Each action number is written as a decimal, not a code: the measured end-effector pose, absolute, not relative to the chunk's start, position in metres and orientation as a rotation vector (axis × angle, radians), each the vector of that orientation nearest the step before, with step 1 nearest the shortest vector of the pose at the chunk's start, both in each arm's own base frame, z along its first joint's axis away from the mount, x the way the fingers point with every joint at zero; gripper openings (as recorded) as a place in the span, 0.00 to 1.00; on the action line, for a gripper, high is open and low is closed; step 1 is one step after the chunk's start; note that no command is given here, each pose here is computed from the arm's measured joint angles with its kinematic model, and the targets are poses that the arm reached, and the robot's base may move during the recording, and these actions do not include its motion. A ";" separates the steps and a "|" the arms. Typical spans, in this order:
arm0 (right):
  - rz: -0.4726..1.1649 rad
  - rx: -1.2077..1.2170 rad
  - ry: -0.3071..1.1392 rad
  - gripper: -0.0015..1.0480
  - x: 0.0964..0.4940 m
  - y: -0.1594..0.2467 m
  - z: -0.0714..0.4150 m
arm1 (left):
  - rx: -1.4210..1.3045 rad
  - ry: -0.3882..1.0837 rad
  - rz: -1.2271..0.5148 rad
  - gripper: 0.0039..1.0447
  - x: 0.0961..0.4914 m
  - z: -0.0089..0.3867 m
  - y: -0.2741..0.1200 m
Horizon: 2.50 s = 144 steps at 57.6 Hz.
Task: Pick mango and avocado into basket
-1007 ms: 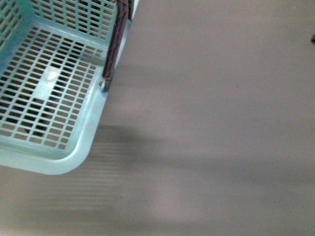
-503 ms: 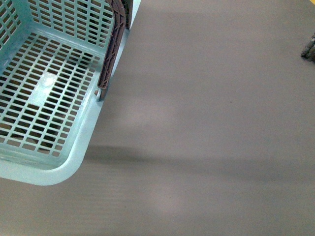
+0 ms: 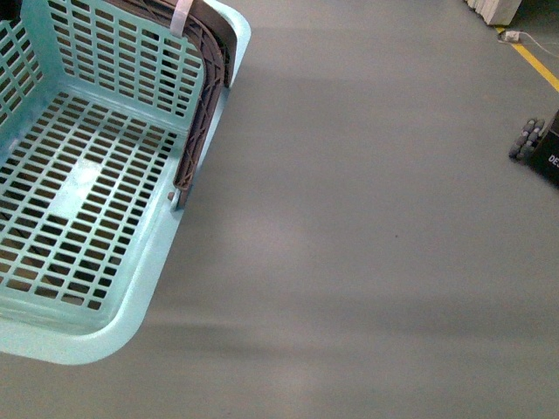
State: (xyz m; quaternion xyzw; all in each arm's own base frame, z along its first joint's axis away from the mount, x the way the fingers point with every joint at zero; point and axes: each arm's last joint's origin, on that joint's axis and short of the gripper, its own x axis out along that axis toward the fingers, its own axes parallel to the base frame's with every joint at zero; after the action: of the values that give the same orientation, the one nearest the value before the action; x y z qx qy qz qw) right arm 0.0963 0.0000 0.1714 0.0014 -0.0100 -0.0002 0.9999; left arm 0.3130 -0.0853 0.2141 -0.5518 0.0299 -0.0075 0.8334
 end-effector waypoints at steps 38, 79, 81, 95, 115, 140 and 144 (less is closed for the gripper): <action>0.000 0.002 -0.020 0.92 0.096 0.000 0.171 | -1.170 0.063 -0.014 0.14 0.313 0.214 -0.085; 0.000 0.002 -0.020 0.92 0.096 0.000 0.171 | -1.167 0.062 -0.015 0.14 0.313 0.214 -0.085; 0.000 0.002 -0.020 0.92 0.096 0.000 0.171 | -1.168 0.062 -0.016 0.14 0.313 0.214 -0.085; -0.004 0.003 -0.020 0.92 0.096 0.000 0.171 | -1.180 0.080 -0.040 0.14 0.312 0.214 -0.090; -0.001 0.003 -0.022 0.92 0.096 0.000 0.172 | -1.179 0.065 -0.017 0.14 0.313 0.214 -0.086; -0.001 0.003 -0.020 0.92 0.096 0.000 0.171 | -1.177 0.065 -0.018 0.14 0.313 0.214 -0.086; -0.001 0.003 -0.020 0.92 0.096 0.000 0.171 | -1.175 0.064 -0.016 0.14 0.313 0.214 -0.086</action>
State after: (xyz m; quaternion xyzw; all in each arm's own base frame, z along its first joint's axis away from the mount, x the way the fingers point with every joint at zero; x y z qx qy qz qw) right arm 0.0963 -0.0001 0.1714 0.0014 -0.0098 -0.0007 1.0000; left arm 0.3128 -0.0860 0.2141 -0.5543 0.0301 -0.0076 0.8317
